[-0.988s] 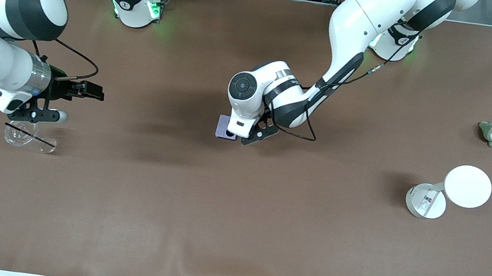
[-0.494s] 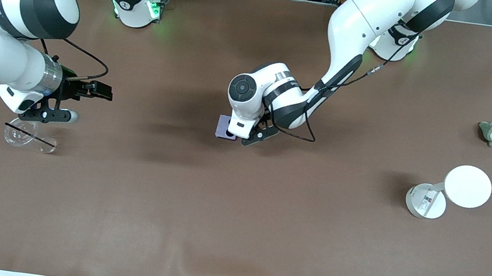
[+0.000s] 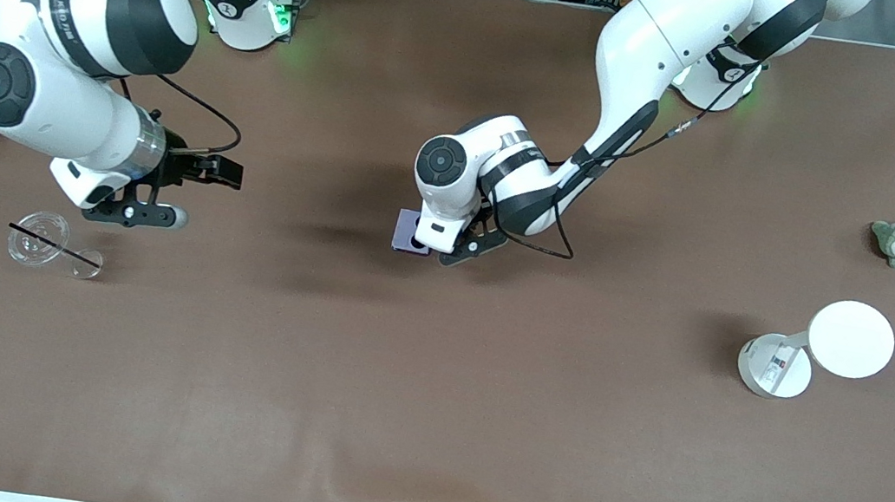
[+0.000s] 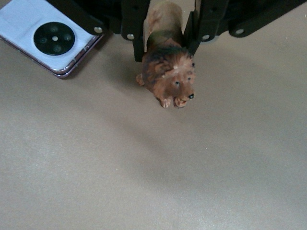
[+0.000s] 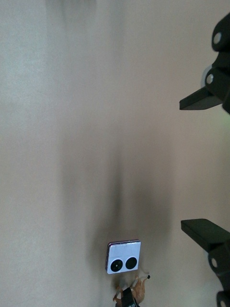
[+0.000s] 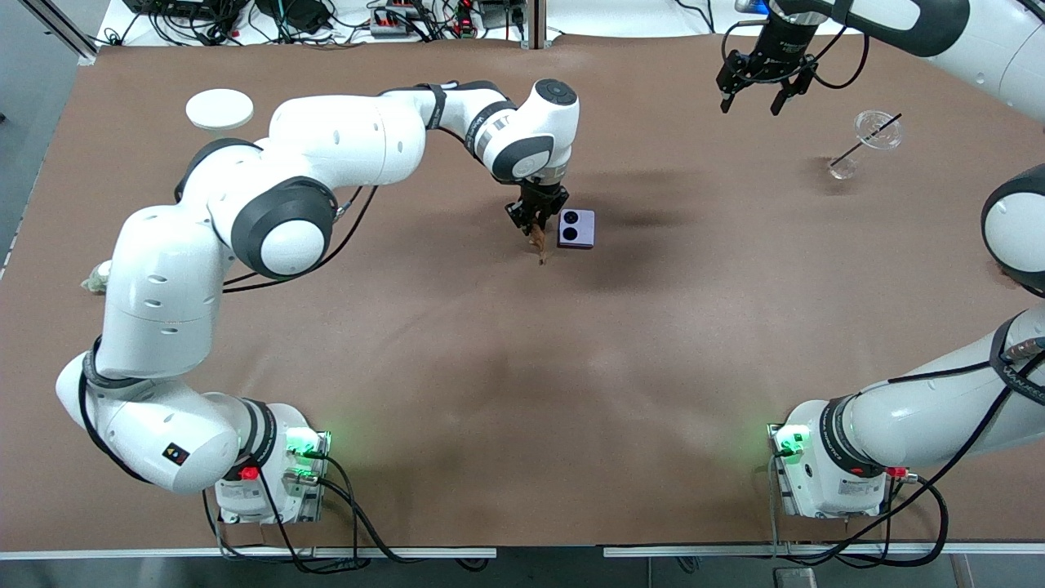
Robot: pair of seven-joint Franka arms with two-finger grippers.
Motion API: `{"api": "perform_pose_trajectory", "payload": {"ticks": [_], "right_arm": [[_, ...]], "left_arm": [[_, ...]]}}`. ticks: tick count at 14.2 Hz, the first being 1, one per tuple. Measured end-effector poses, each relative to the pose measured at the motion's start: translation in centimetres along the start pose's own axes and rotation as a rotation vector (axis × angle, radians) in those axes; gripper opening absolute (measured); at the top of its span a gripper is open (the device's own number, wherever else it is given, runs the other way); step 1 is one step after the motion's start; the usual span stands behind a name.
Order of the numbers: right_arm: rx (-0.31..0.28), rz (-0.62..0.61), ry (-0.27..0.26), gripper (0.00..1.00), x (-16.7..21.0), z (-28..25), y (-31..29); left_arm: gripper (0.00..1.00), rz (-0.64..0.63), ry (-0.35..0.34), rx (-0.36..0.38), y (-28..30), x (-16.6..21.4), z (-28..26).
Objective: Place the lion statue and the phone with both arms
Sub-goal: 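Lift the figurine with the left gripper while the right gripper reaches the phone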
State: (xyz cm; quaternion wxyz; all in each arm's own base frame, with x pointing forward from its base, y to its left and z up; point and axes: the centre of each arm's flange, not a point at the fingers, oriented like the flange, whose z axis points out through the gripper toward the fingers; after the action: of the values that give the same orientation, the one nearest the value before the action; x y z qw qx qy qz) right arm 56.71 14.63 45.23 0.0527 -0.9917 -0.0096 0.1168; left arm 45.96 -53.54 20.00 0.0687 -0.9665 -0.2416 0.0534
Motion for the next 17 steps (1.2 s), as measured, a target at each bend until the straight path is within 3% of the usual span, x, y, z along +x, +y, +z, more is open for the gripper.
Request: {"api": "perform_pose_trajectory", "payload": {"ticks": [5,11,17], "right_arm": [[0.002,0.03,0.05,1.0,0.3,0.8,-2.7],[-0.017,0.087,0.066,1.0,2.9,11.1,-10.1],[-0.015,0.068,0.122,1.0,0.9,17.9,-19.9]], "left_arm": [[0.36,-0.035,0.017,-0.021,-0.5,3.8,-2.1],[0.36,-0.048,0.036,0.094,-7.3,15.9,-5.4],[0.36,0.071,0.005,0.121,-16.0,25.1,-8.0]]}}
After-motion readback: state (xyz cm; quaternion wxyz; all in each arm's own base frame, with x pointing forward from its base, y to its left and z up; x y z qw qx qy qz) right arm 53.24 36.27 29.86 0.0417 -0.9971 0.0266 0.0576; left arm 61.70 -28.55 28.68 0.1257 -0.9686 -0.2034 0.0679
